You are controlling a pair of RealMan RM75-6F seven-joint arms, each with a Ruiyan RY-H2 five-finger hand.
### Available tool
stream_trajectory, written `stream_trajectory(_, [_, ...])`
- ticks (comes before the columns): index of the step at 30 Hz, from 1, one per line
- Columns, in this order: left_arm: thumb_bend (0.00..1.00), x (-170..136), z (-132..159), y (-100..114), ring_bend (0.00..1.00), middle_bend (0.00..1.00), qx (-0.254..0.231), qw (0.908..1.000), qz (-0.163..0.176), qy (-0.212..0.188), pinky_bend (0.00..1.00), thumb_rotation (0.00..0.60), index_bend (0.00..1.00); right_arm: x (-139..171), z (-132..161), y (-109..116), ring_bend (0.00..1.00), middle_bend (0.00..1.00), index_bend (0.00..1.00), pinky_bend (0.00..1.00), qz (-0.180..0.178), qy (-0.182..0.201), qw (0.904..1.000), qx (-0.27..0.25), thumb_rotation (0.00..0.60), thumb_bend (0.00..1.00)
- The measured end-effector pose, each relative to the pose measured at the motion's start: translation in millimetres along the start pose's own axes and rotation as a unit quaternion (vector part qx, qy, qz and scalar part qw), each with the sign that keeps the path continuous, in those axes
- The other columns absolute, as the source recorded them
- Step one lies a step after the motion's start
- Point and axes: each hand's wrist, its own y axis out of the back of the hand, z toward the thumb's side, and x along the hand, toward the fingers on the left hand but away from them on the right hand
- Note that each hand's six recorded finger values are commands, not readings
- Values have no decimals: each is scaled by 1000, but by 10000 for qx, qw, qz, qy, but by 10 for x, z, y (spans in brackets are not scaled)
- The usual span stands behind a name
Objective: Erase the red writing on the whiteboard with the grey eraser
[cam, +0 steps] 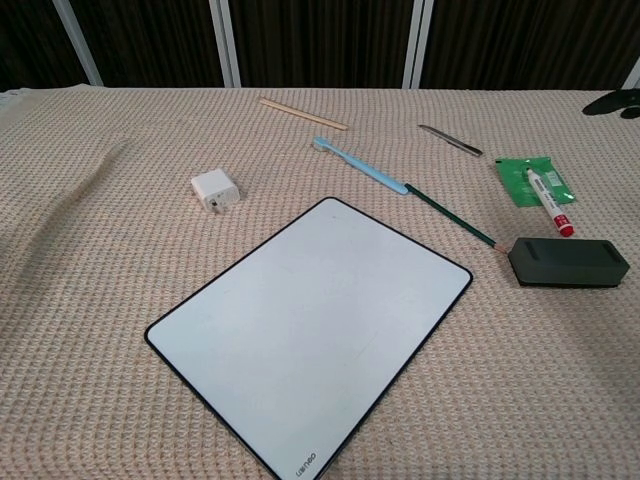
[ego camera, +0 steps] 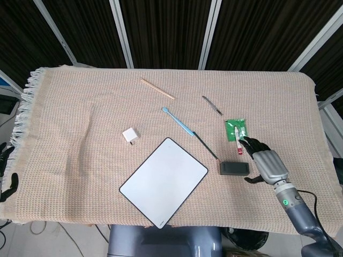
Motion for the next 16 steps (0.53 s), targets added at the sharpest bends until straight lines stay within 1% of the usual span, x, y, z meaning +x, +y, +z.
stream_trajectory(4, [526,-4,16,-4,0,6,-21,10000,-19,-11,0,600,88,270,-131,41,42,19,0,161,-544,-167,9983,115,600,66])
stream_trajectory(8, [525,-13,27,-5,0,6,-19,10000,-32,-34,0,600,88,624,-267,14,42,19,0,161,-1183,-439,9917,229,600,65])
stream_trajectory(11, [525,-17,28,2,0,6,-24,10000,-28,-45,0,600,88,849,-319,-54,42,19,0,161,-1535,-591,9860,263,600,65])
stream_trajectory(14, [525,-18,30,13,0,6,-40,10000,-15,-51,0,600,88,1002,-336,-132,42,19,0,161,-1763,-660,9817,292,600,65])
stream_trajectory(16, [525,-20,31,18,0,6,-45,10000,-12,-61,0,600,88,1037,-331,-155,42,19,0,161,-1810,-662,9806,344,600,66])
